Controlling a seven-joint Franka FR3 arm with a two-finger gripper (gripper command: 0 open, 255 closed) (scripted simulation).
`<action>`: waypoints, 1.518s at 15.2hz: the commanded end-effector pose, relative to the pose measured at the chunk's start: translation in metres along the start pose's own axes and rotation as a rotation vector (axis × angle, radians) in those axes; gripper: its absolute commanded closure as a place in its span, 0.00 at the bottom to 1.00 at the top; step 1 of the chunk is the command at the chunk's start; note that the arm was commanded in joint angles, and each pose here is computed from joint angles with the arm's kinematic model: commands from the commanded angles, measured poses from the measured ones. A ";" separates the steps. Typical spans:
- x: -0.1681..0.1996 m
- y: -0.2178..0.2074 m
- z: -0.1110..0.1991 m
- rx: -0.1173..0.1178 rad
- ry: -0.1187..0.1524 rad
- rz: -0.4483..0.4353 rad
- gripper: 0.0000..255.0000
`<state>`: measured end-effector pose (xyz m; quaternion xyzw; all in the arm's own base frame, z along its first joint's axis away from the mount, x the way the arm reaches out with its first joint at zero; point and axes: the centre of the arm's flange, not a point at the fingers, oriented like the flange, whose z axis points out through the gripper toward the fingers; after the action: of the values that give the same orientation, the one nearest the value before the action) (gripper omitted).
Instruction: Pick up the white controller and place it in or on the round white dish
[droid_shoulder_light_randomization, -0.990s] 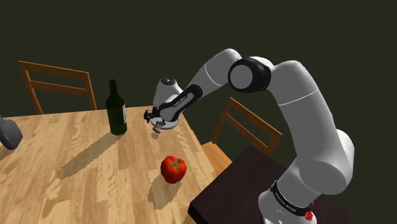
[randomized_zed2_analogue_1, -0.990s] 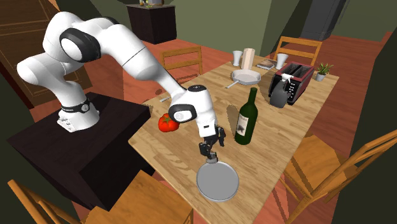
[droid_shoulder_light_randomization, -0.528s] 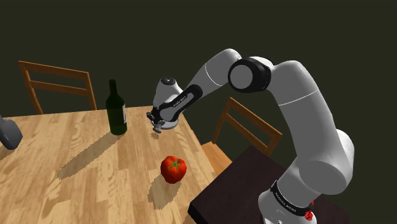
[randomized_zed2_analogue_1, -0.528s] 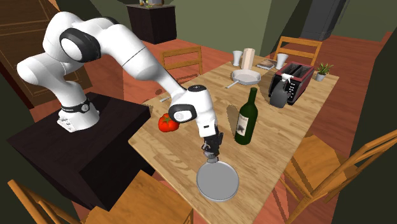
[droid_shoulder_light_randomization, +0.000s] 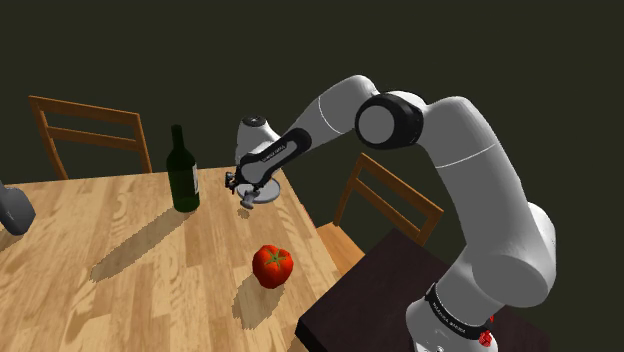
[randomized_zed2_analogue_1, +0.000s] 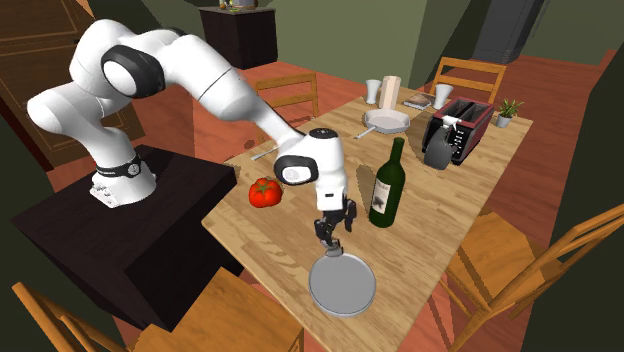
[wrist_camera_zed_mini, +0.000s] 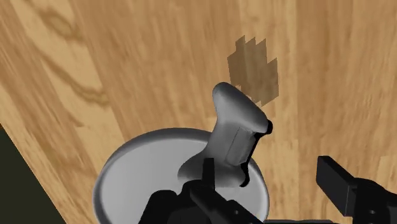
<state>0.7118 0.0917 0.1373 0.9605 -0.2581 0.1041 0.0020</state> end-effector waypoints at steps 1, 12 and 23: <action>-0.003 -0.008 0.000 -0.117 -0.116 0.098 0.00; -0.007 -0.003 0.040 -0.117 -0.116 0.098 0.00; -0.008 -0.003 0.040 -0.117 -0.116 0.098 1.00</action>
<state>0.7158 0.0961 0.0986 0.9492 -0.3104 0.0348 0.0374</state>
